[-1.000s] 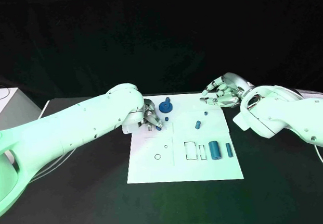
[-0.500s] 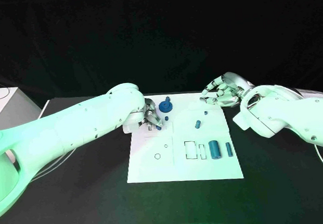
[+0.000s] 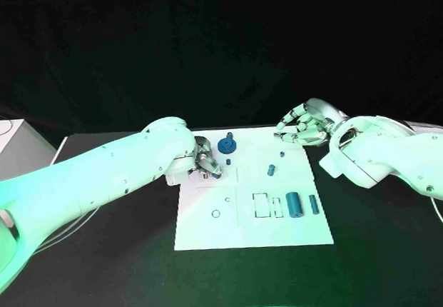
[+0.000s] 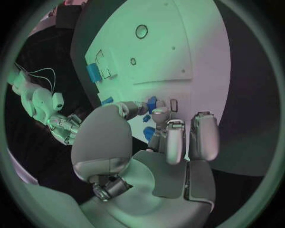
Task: Assemble the parts on the task board
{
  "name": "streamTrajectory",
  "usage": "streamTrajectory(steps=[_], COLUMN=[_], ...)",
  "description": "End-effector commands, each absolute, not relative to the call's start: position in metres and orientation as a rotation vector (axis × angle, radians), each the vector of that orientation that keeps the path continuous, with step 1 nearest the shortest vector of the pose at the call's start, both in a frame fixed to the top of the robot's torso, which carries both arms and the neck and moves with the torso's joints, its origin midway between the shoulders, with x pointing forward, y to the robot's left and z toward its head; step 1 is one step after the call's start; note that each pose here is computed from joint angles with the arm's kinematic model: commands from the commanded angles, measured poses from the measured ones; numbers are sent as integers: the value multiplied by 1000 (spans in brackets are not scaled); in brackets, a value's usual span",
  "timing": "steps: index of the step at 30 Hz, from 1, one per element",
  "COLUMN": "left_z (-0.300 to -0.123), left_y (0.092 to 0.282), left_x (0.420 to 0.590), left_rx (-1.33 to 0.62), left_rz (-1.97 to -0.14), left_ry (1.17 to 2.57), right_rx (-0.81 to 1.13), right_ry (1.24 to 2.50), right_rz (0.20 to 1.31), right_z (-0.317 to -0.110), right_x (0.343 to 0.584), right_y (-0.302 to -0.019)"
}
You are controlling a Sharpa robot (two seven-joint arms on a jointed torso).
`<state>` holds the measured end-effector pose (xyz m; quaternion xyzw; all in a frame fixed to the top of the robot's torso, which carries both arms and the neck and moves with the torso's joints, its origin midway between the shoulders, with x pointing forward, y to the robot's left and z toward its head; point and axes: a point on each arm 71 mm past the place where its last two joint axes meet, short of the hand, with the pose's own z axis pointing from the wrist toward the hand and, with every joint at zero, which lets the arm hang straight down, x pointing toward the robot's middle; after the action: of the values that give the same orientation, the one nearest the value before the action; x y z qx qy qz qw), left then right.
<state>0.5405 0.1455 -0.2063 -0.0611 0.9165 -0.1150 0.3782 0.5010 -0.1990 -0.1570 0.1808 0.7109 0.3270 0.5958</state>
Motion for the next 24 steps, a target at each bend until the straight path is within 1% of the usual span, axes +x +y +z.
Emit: streamTrajectory(steps=[1, 13, 24], left_z=[-206, -203, -204], left_y=[145, 147, 146], left_x=[540, 539, 538], left_rx=[-205, -258, -237], left_rz=[-330, -371, -369], left_ry=[2314, 2253, 2263], right_rx=[400, 401, 403], right_ry=[1656, 1658, 1658], right_rz=[763, 761, 757], right_z=[-157, -158, -158], right_x=[500, 500, 501], right_y=[-198, -199, -200])
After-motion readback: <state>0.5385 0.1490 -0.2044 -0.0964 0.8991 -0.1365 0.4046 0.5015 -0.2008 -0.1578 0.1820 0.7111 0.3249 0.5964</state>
